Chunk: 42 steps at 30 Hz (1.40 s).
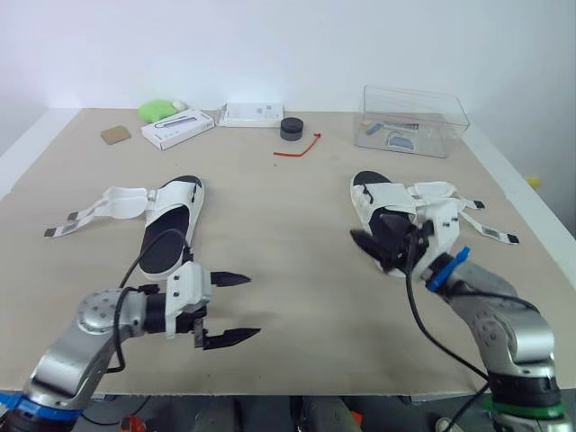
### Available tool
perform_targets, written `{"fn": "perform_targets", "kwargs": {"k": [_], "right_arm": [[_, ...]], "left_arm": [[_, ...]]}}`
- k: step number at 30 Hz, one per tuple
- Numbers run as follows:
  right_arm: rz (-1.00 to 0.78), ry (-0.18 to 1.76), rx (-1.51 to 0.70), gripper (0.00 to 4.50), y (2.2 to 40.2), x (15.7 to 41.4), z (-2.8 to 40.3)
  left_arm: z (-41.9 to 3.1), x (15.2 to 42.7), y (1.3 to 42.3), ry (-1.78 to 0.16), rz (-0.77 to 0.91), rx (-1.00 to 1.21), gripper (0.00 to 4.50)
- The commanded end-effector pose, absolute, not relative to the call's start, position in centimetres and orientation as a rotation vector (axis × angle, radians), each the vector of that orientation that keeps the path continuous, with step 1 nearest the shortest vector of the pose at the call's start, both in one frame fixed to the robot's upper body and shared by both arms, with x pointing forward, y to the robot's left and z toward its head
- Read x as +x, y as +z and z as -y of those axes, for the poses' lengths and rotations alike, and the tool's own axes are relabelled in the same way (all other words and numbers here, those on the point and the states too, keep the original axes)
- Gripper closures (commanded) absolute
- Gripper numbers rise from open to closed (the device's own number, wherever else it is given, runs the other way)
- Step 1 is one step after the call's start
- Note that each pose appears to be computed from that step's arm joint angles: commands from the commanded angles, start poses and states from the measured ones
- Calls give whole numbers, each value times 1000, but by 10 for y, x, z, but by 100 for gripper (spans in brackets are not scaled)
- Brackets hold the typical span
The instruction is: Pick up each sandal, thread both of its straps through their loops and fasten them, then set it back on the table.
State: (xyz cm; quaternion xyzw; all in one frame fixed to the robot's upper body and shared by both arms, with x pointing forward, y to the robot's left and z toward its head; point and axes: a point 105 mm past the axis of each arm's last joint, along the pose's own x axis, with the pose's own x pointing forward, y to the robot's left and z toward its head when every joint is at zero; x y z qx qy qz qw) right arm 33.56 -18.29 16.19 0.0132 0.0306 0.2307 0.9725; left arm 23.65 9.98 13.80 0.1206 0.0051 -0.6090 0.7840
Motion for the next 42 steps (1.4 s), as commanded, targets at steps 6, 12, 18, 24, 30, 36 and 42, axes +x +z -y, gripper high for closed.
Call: {"fn": "perform_targets", "kwargs": {"k": [6,12,18,24,30,36,42], "right_arm": [[-110,281,-23,0,159,361,198],[-106,288,20,0,166,366,190],[-119,296,26,0,156,375,182],[-117,206,27,0,146,389,198],[-98,183,-20,0,149,399,200],[-62,197,-19,234,154,403,192],[-50,265,-41,445,153,402,178]], "left_arm": [[-82,238,154,-1324,45,233,3],[-81,235,159,-1309,61,222,3],[-80,231,161,-1303,78,220,3],[-84,246,171,-1216,129,215,3],[-89,262,171,-1112,131,214,3],[-85,265,164,-1084,90,203,0],[-84,263,163,-1090,88,202,0]]}}
